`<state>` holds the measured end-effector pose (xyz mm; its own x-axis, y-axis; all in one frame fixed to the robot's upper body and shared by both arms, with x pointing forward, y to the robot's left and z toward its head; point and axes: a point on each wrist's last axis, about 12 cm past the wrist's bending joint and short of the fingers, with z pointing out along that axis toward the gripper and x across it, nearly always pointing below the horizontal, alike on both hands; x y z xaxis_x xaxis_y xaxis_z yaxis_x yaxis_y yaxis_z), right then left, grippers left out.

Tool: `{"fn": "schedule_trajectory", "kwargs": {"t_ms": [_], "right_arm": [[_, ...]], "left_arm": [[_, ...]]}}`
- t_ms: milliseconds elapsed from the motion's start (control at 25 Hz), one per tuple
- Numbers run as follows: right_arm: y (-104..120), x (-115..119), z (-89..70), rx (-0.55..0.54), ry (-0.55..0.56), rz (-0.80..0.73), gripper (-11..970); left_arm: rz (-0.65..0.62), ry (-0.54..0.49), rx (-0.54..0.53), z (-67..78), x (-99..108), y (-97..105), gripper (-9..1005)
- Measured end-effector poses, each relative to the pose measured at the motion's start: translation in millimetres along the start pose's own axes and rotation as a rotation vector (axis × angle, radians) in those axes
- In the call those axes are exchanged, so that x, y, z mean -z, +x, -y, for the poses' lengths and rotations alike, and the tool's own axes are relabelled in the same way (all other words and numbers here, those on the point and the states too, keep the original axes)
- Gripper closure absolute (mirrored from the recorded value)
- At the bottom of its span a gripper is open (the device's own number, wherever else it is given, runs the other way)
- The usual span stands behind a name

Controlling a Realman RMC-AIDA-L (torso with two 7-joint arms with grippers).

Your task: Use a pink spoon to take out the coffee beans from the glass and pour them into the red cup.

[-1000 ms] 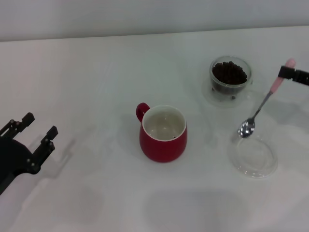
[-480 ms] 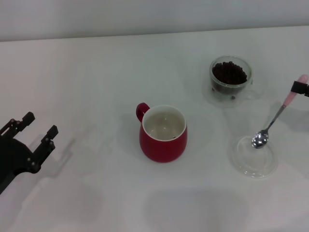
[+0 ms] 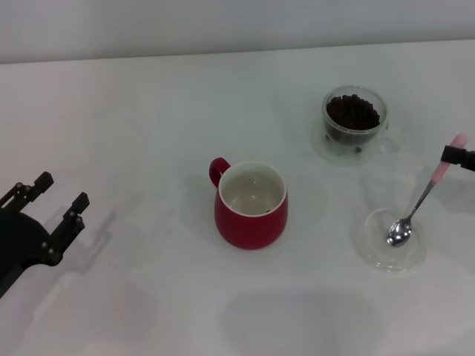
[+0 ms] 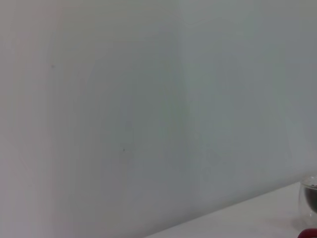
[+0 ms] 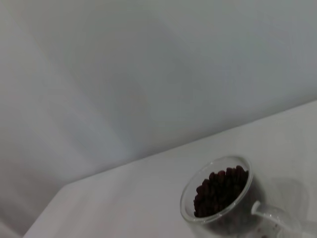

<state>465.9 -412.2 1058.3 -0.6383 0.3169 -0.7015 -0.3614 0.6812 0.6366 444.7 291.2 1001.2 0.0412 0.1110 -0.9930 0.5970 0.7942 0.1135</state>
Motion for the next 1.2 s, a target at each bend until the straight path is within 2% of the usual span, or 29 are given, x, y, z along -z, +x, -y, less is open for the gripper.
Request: {"fn": "schedule_trajectory", "kwargs": {"t_ms": [560, 880, 1200], "right_arm": [[16.9, -11.0, -3.8, -0.025, -0.023, -0.073, 813], [16.5, -15.5, -3.8, -0.023, -0.022, -0.087, 812], [14.5, -15.3, -0.5, -0.025, 0.005, -0.076, 772]], "left_arm": [[-0.004, 0.002, -0.003, -0.8, -2.3, -0.1, 406], [-0.005, 0.002, -0.003, -0.8, -2.2, 0.1, 405], [-0.007, 0.000, -0.008, -2.2, -1.6, 0.0, 405]]}}
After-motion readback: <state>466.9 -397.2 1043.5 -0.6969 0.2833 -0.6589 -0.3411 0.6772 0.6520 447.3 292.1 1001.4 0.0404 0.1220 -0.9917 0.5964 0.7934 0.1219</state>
